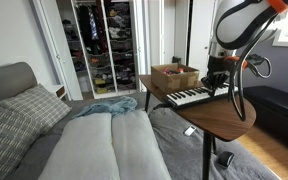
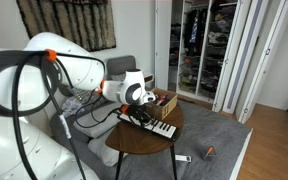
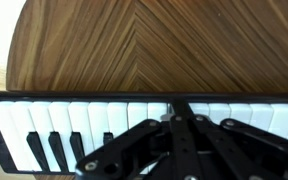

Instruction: Press the middle white key on the keyboard

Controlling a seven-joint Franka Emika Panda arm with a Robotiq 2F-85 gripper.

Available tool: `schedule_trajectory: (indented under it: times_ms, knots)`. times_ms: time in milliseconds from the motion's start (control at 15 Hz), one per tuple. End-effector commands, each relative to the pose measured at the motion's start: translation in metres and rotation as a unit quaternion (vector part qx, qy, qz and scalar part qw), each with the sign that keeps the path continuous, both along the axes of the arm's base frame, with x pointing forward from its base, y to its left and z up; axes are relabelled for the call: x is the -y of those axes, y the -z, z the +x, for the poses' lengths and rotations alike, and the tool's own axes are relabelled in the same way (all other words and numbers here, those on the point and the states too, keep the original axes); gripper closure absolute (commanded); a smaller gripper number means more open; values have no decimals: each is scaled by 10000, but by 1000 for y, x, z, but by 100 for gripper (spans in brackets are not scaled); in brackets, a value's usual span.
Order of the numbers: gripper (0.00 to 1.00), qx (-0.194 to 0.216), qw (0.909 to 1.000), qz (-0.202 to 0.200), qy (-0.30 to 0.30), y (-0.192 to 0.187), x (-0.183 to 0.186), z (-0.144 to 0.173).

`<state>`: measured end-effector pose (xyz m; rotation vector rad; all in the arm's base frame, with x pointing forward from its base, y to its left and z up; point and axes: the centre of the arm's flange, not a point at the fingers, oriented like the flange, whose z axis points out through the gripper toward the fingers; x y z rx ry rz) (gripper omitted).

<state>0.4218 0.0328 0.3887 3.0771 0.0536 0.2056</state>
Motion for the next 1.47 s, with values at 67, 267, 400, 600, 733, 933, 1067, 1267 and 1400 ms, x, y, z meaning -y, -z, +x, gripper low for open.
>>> schedule_trajectory:
  times_ms: [67, 267, 400, 600, 733, 933, 1067, 1267, 1400]
  knots:
    - [100, 143, 9998, -116, -50, -8, 3, -3]
    - [100, 265, 9995, -178, -53, -20, 3, -8]
    - [100, 362, 9991, -219, -60, -28, 3, -11]
    - [67, 500, 9985, -210, -45, -40, 3, -14]
    - [53, 572, 9981, -213, -48, -46, 3, -16]
    - [32, 659, 9976, -217, -42, -53, 2, -18]
    - [18, 701, 9973, -228, -23, -56, 2, -20]
    - [1, 748, 9969, -234, 14, -61, 2, -22]
    - [0, 768, 9968, -241, 29, -63, 1, -23]
